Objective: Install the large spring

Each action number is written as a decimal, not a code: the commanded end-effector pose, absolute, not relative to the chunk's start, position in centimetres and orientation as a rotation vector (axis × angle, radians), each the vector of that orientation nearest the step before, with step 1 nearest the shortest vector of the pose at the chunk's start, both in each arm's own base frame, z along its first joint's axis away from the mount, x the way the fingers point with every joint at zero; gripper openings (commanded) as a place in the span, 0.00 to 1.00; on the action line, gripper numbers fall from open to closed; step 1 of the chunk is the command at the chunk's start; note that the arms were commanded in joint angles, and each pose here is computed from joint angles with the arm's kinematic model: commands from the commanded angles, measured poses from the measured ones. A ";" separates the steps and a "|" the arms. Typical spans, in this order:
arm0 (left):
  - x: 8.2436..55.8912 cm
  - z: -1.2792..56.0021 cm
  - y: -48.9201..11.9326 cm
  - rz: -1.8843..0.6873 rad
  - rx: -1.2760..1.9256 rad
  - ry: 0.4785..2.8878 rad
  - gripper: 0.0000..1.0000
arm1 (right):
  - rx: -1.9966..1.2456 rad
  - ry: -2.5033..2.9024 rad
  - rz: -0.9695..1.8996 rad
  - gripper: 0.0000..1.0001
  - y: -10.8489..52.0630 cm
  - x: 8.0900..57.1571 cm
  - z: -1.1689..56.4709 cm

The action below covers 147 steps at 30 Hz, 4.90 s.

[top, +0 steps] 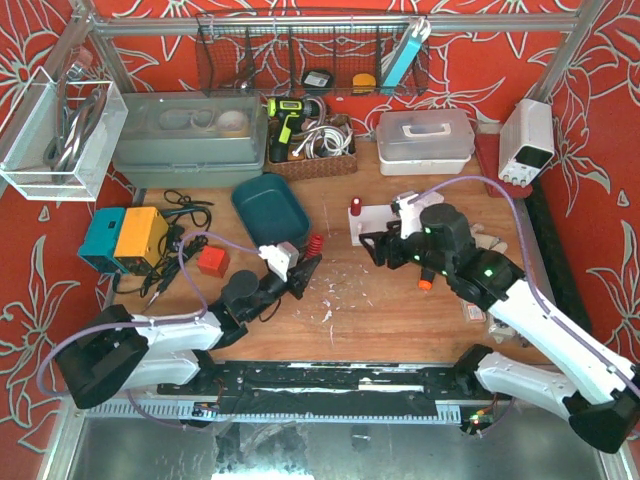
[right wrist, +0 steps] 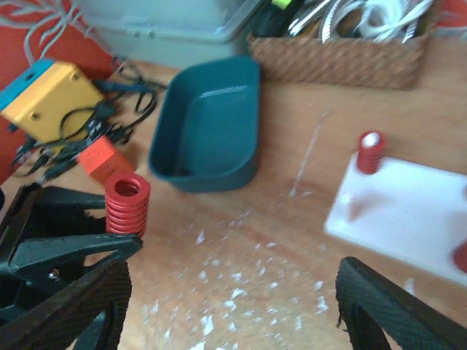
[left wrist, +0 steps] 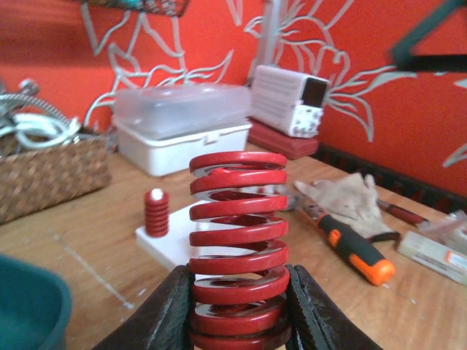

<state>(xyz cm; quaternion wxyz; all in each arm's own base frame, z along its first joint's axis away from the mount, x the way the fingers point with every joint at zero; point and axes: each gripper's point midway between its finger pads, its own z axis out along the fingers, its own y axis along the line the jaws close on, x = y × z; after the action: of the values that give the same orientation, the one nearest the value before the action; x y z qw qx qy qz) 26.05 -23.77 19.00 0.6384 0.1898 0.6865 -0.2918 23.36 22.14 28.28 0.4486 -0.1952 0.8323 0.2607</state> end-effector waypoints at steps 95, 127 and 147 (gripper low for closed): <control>26.1 20.3 -17.6 -0.561 0.104 1.568 1.00 | -0.415 2.346 0.120 0.30 25.9 39.7 10.3; 26.9 19.5 -5.3 0.082 -0.078 1.508 1.00 | -0.073 1.735 -0.446 0.99 4.2 32.2 21.5; 31.0 15.0 -1.2 0.059 -0.040 1.598 1.00 | -0.058 1.847 -0.377 0.99 0.9 35.2 13.1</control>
<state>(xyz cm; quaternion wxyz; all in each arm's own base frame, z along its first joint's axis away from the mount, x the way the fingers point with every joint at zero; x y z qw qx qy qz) 30.45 -0.40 13.57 0.6672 -0.0256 0.7408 0.0742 33.89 -0.09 12.47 0.5625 -0.0253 0.8028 -0.1962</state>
